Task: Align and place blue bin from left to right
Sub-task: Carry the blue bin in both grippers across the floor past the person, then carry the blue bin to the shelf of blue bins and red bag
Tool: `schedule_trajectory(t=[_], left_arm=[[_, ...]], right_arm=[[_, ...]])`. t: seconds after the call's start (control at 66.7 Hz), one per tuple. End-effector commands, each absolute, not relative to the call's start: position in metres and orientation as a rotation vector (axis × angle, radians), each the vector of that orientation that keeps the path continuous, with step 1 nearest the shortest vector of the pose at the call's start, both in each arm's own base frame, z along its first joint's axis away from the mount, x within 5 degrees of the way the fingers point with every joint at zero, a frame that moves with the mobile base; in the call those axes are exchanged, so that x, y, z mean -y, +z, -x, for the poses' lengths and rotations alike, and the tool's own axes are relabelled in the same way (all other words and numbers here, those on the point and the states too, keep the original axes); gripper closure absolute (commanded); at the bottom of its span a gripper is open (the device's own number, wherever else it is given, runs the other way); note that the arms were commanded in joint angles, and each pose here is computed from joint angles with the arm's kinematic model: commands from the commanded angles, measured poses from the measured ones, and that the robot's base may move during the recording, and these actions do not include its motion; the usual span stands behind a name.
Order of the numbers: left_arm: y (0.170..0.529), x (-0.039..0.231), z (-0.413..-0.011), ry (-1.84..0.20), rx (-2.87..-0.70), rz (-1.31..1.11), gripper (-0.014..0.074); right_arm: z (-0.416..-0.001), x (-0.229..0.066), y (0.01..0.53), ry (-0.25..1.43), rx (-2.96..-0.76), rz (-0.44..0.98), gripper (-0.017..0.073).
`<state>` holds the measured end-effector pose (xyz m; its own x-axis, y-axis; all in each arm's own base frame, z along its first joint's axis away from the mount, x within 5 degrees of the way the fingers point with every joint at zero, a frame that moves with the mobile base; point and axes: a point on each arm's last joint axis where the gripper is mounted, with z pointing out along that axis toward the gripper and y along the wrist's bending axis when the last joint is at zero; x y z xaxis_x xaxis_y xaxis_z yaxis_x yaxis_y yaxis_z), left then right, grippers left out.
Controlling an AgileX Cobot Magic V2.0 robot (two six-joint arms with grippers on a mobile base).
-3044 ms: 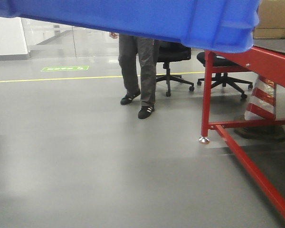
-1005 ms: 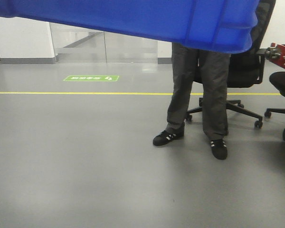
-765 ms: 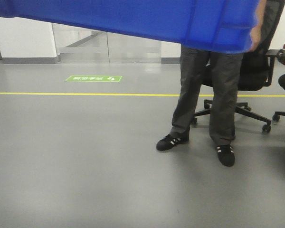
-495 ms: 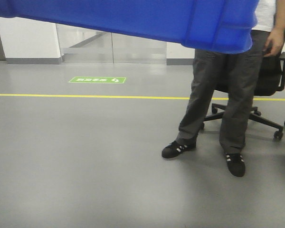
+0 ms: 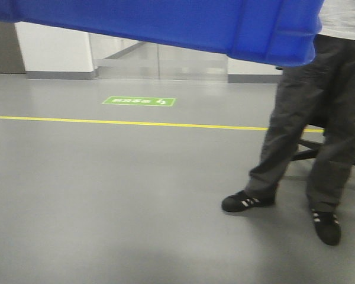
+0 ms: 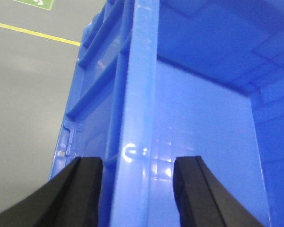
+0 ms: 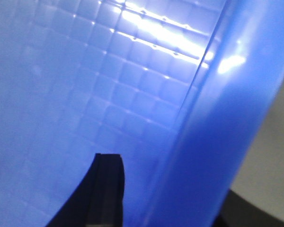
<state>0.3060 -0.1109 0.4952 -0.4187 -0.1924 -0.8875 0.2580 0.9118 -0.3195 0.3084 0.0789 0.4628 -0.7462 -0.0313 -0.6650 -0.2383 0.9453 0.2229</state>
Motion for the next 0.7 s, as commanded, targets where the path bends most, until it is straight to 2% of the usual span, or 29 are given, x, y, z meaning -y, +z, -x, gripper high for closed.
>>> schedule_trajectory(t=[0.0,0.69], left_arm=[[0.5213,0.1184,-0.291,-0.641,-1.786,-0.047,0.0705],[0.5213,0.1184,-0.291,-0.641,-1.786,-0.047,0.0705]], right_arm=[[-0.308,-0.0878,0.479,0.501,-2.259,0.17,0.0629],[-0.308,-0.0878,0.479,0.501,-2.259,0.17,0.0629]])
